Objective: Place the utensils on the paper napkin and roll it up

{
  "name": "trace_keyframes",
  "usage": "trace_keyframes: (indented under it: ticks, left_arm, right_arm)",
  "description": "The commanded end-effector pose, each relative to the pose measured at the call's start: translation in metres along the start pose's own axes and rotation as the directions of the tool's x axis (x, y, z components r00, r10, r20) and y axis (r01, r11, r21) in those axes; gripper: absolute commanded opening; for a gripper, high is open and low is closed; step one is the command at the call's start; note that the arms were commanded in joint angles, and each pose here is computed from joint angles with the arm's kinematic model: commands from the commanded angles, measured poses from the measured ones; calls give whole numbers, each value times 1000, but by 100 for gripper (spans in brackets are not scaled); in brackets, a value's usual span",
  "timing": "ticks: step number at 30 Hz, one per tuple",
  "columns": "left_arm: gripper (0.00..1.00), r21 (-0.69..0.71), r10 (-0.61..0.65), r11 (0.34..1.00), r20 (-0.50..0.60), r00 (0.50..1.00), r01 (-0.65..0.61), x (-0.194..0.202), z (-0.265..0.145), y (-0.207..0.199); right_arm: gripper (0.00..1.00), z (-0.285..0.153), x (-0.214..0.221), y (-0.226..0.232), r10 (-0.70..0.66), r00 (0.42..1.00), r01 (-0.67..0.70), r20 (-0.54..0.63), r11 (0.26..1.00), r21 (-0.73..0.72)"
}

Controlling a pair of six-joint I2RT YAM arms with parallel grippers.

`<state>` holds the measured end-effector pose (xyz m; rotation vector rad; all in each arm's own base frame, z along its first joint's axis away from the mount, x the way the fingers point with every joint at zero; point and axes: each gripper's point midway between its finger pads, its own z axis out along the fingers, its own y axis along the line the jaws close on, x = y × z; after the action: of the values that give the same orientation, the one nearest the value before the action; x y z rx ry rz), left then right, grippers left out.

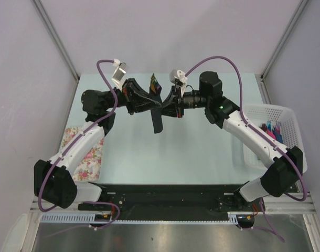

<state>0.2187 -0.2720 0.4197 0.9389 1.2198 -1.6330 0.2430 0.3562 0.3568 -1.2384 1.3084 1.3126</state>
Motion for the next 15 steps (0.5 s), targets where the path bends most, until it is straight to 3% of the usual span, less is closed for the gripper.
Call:
trace_keyframes:
  ticks: [1,2,6,15]
  left_arm:
    - [0,-39,83,996,129,988,-78,-37,7,-5]
    - [0,-74,79,995,139,987,-69,-38,2,5]
    - [0,-222,77,974,195,978,-33,-51,-17,44]
    - [0,-424,103,906,258,961,17,-69,-49,95]
  right_arm:
    - [14,-4,-4,-28,3,1000,-7,30,989,146]
    - [24,-13,-2,-38,24,999,-29,27,982,186]
    - [41,-42,-19,-58,43,999,-51,31,945,322]
    - [55,-106,-82,-68,-87,991,9,101,800,600]
